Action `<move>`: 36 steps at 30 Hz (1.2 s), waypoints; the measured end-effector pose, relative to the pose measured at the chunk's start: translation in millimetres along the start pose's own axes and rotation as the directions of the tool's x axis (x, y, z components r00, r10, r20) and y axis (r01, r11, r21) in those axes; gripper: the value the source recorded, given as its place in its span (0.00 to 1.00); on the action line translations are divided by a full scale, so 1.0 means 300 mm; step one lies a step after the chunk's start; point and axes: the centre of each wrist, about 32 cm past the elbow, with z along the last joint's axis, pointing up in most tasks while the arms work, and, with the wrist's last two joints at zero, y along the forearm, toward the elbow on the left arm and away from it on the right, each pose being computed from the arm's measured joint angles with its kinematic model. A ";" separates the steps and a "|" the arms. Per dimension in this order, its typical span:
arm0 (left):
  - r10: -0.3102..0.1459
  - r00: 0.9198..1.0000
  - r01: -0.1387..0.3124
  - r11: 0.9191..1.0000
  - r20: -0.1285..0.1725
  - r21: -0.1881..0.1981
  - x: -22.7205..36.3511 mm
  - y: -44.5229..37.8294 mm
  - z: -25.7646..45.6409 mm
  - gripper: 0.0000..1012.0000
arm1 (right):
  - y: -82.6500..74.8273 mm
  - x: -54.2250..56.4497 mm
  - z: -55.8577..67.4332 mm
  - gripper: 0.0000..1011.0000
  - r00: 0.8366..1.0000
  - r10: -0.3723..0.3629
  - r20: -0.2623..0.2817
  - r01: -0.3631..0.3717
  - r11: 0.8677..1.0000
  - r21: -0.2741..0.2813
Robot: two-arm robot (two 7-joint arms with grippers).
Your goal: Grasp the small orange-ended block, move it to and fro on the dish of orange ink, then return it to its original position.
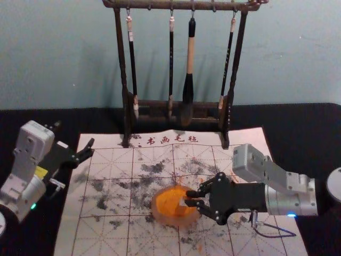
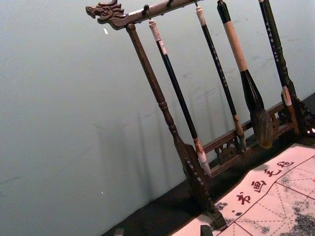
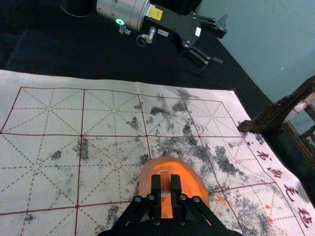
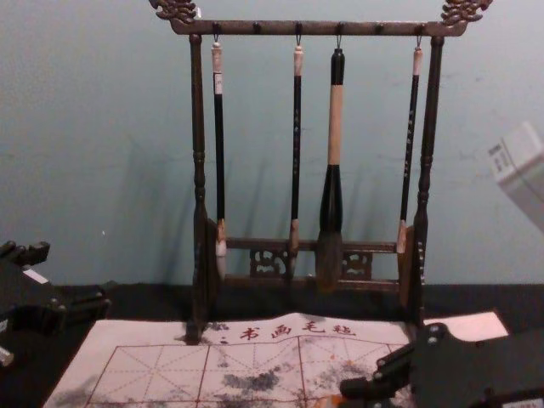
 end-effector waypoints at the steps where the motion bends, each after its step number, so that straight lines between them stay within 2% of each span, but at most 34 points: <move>1: 0.000 1.000 0.000 1.000 0.000 0.000 0.000 0.000 0.000 0.99 | 0.002 0.000 0.001 0.08 1.000 0.001 0.001 -0.001 1.000 0.000; 18: 0.000 1.000 0.000 1.000 0.000 0.000 0.000 0.000 0.000 0.99 | 0.057 0.021 0.006 0.08 1.000 0.015 0.012 -0.015 1.000 -0.015; 36: 0.000 1.000 0.000 1.000 0.000 0.000 0.000 0.000 0.000 0.99 | 0.071 0.053 0.005 0.08 1.000 -0.028 0.006 0.028 0.999 -0.029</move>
